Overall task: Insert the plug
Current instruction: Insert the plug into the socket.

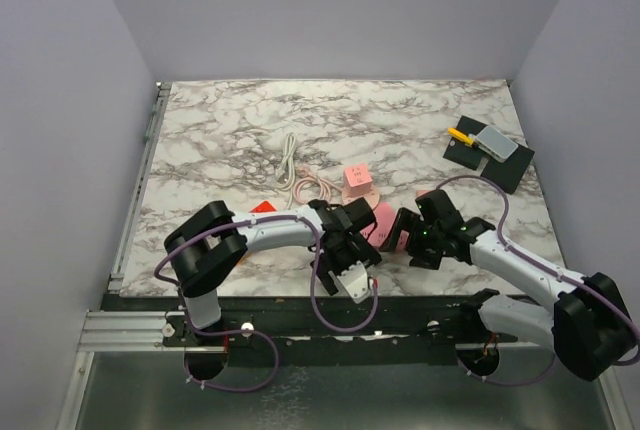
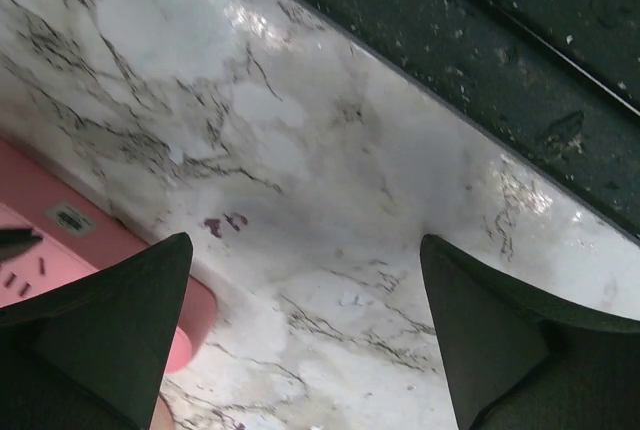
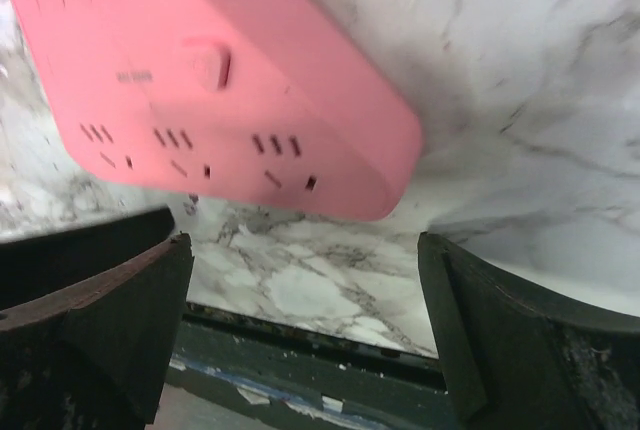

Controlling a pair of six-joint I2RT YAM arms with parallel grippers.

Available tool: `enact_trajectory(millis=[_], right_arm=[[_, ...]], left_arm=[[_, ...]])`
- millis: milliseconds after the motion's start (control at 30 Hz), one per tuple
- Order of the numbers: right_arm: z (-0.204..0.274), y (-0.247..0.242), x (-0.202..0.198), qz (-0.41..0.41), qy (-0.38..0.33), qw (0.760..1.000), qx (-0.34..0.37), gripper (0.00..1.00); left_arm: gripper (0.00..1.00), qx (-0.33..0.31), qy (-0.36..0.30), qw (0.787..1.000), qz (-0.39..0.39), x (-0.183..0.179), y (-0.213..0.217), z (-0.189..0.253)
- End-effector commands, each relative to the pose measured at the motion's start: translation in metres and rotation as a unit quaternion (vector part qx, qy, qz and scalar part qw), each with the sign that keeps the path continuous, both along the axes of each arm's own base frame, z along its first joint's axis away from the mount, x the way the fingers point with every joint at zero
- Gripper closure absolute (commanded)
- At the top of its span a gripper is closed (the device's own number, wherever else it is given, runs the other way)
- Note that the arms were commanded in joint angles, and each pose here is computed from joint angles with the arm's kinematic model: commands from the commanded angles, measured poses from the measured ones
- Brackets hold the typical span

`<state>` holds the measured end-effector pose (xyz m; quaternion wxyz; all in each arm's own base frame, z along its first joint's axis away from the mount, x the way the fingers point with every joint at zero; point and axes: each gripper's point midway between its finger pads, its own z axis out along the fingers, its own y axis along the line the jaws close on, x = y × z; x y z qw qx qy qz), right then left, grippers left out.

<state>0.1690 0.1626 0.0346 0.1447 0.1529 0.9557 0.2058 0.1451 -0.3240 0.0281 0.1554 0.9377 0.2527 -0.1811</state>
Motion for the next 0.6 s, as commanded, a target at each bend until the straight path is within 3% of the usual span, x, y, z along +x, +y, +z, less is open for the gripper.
enact_trajectory(millis=[0,100,267,433,567], right_arm=[[-0.001,-0.014,0.023,-0.032,-0.033,0.999,-0.006,0.01],[-0.005,-0.018,0.029,-0.043,-0.033,0.999,0.0,0.04],[-0.008,-0.015,0.031,-0.044,-0.038,0.998,0.016,0.16],[-0.009,-0.018,0.033,-0.05,-0.036,0.998,0.012,0.17],[-0.007,-0.019,0.034,-0.058,-0.035,0.998,0.012,0.17]], left_arm=[[0.03,-0.008,0.009,1.0,-0.028,-0.013,-0.022,-0.001],[0.03,-0.007,0.003,1.0,0.007,-0.006,-0.024,0.014],[0.01,0.019,-0.023,0.999,0.04,0.006,0.026,0.033],[0.02,0.039,-0.048,0.993,0.099,0.031,0.063,0.039],[0.02,0.047,-0.047,0.984,0.163,0.063,0.053,0.021]])
